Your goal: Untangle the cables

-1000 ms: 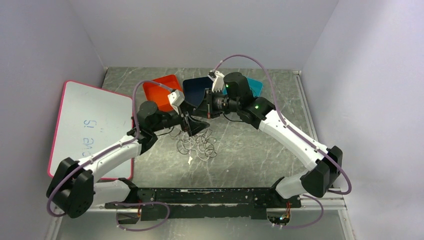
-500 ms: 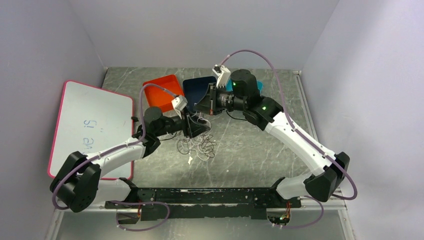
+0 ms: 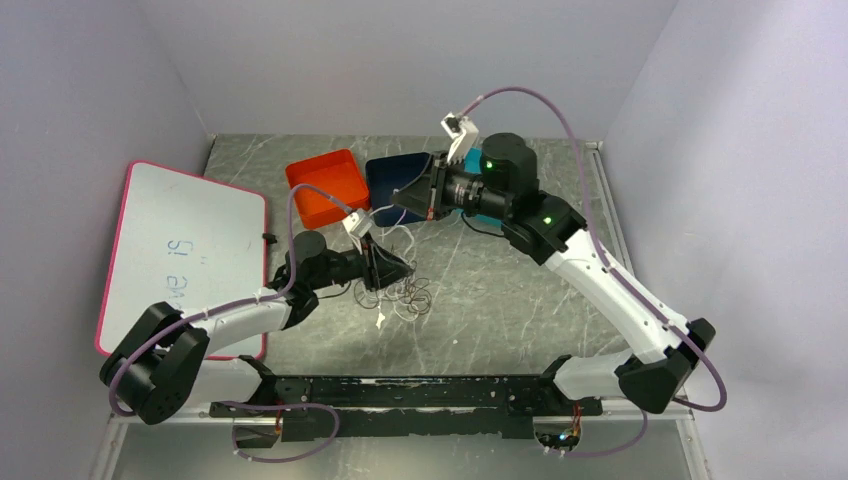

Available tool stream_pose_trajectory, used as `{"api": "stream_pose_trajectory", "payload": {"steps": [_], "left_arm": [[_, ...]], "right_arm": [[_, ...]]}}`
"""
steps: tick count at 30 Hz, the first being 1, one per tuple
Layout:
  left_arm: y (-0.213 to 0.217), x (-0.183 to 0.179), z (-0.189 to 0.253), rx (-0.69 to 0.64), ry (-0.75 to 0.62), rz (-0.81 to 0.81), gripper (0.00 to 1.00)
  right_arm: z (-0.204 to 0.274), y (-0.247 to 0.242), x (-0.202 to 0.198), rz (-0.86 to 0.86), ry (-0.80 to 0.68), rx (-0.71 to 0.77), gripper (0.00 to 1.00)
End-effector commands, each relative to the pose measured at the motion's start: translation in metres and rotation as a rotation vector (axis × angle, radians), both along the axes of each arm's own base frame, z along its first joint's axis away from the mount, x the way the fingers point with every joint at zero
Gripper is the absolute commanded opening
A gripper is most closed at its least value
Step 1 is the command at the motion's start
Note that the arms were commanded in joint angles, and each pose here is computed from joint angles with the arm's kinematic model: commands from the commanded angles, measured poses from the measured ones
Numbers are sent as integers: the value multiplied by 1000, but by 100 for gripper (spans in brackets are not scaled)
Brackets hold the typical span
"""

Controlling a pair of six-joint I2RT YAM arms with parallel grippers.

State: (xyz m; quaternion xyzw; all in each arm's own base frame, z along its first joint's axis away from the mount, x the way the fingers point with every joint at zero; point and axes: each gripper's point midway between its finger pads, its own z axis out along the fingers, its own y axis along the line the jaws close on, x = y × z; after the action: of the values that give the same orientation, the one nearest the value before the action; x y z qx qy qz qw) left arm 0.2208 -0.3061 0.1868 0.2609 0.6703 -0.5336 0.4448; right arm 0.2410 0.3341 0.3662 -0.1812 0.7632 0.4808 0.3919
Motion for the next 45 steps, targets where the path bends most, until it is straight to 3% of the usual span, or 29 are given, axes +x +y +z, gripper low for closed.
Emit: {"api": "stream_pose_trajectory", "payload": {"steps": [1, 20, 30, 45], "left_arm": [[4, -4, -18, 20, 26, 16, 31], [8, -14, -71, 73, 144, 17, 26], [16, -17, -89, 111, 177, 62, 49], [22, -20, -118, 155, 236, 84, 43]], "right_arm": [[76, -18, -5, -50, -191, 119, 0], [164, -69, -12, -221, -470, 196, 0], [192, -104, -13, -354, -578, 174, 0], [236, -156, -31, -504, -733, 225, 0]]}}
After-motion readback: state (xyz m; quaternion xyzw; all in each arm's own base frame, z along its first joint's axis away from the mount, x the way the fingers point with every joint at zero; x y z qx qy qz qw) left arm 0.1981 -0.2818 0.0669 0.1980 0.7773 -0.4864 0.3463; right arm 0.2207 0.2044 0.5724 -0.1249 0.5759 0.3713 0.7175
